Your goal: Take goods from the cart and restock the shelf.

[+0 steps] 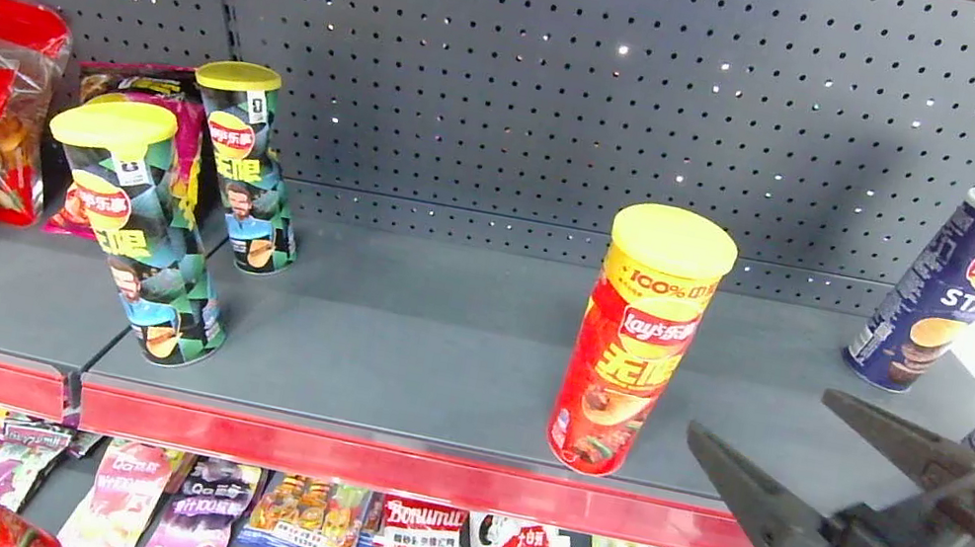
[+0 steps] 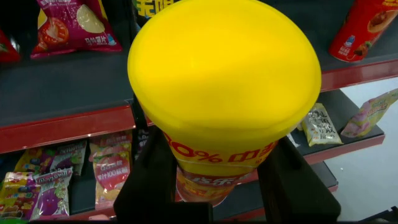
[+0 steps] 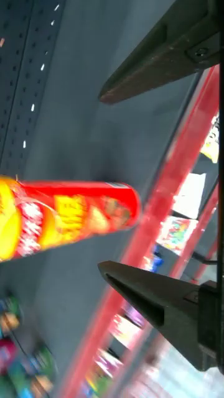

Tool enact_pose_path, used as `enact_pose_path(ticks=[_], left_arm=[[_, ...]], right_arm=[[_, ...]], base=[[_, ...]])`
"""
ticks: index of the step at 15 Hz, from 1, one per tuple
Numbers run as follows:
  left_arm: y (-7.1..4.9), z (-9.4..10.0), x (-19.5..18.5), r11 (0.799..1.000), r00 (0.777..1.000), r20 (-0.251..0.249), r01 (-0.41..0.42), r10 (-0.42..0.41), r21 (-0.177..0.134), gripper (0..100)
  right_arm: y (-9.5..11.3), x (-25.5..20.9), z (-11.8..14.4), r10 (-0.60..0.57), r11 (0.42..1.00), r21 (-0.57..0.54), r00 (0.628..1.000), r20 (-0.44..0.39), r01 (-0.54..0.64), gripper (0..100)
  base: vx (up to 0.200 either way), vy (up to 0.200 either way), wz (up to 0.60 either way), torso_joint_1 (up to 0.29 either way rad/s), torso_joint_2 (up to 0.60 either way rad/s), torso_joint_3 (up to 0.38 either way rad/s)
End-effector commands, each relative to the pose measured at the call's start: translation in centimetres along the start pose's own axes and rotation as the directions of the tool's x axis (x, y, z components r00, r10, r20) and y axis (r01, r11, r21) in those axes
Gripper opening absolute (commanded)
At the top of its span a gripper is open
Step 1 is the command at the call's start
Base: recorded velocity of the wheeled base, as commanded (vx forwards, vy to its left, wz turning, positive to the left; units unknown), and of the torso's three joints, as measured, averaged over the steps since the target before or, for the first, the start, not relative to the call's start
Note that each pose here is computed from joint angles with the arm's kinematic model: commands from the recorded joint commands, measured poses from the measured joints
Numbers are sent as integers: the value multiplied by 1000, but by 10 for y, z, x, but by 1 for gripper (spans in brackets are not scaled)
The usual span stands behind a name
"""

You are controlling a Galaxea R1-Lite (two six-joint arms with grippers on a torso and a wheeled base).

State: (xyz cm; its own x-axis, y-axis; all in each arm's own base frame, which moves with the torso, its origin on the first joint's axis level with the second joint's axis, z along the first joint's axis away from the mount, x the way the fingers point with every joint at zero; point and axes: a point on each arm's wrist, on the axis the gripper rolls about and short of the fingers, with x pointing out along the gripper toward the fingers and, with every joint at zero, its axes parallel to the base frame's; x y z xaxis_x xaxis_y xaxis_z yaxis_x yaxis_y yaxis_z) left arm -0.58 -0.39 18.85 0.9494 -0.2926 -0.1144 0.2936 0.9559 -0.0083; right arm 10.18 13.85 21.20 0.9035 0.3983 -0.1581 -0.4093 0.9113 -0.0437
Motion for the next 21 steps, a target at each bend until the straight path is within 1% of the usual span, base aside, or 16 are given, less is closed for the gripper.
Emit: enact_pose_path(ticks=[1,3,4,5,6,7,8,9,10,12,13,14,15,17,20,21], left_arm=[[1,1,3,1000,1000,-13,0,0,-2,0],[1,1,3,1000,1000,-12,2,-2,-2,0],[1,1,3,1000,1000,-13,2,-2,-2,0],[1,1,3,1000,1000,-13,2,-2,-1,0],[0,2,4,1000,1000,-14,20,-20,-1,0],[0,3,5,999,999,-14,32,-32,-1,0],[0,5,6,999,999,-15,48,-48,-2,0],[0,8,6,998,998,-14,68,-68,9,0],[0,10,7,995,996,-16,92,-92,22,0],[-2,21,10,983,983,-10,183,-183,31,0],[-2,24,11,980,980,-10,198,-198,31,0],[-1,44,16,971,972,5,237,-237,37,0],[-1,56,19,967,967,15,252,-253,41,0],[0,68,25,964,965,16,263,-263,41,0],[0,68,27,958,958,11,285,-286,39,0],[0,68,27,958,958,10,285,-286,35,0]], right_arm=[[-39,-46,-9,116,991,-76,991,64,-111,100],[-62,-68,-19,161,975,-161,986,33,-154,100],[-73,-82,-25,119,977,-179,993,3,-116,100],[-76,-87,-28,85,980,-177,996,-18,-86,100],[-86,-107,-30,-57,988,-148,996,-70,46,100],[-88,-114,-31,-120,987,-122,989,-86,109,100],[-89,-128,-37,-234,972,-56,968,-95,229,100],[-86,-142,-48,-313,950,-29,945,-90,312,100],[-81,-154,-61,-349,937,-21,933,-84,349,100],[-71,-175,-96,-381,924,-18,924,-15,381,100],[-70,-178,-99,-386,923,-16,923,-1,386,100],[-67,-183,-109,-416,909,-10,909,-1,416,100],[-67,-182,-111,-446,895,-3,895,-16,446,100],[-68,-180,-115,-457,889,5,888,-39,458,100],[-71,-167,-140,-481,869,58,867,-132,491,100],[-71,-164,-143,-481,869,59,867,-126,491,100]], base=[[0,0,0,0,0,0],[0,0,0,0,0,0],[0,0,0,0,0,0],[0,0,0,0,0,0],[0,0,0,0,0,0],[0,0,0,0,0,0],[0,0,0,0,0,0],[0,0,0,0,0,0],[0,0,0,0,0,0],[0,0,0,0,0,0],[0,0,0,0,0,0],[0,0,0,0,0,0],[0,0,0,0,0,0],[0,0,0,0,0,0],[0,0,0,0,0,0],[0,0,0,0,0,0]])
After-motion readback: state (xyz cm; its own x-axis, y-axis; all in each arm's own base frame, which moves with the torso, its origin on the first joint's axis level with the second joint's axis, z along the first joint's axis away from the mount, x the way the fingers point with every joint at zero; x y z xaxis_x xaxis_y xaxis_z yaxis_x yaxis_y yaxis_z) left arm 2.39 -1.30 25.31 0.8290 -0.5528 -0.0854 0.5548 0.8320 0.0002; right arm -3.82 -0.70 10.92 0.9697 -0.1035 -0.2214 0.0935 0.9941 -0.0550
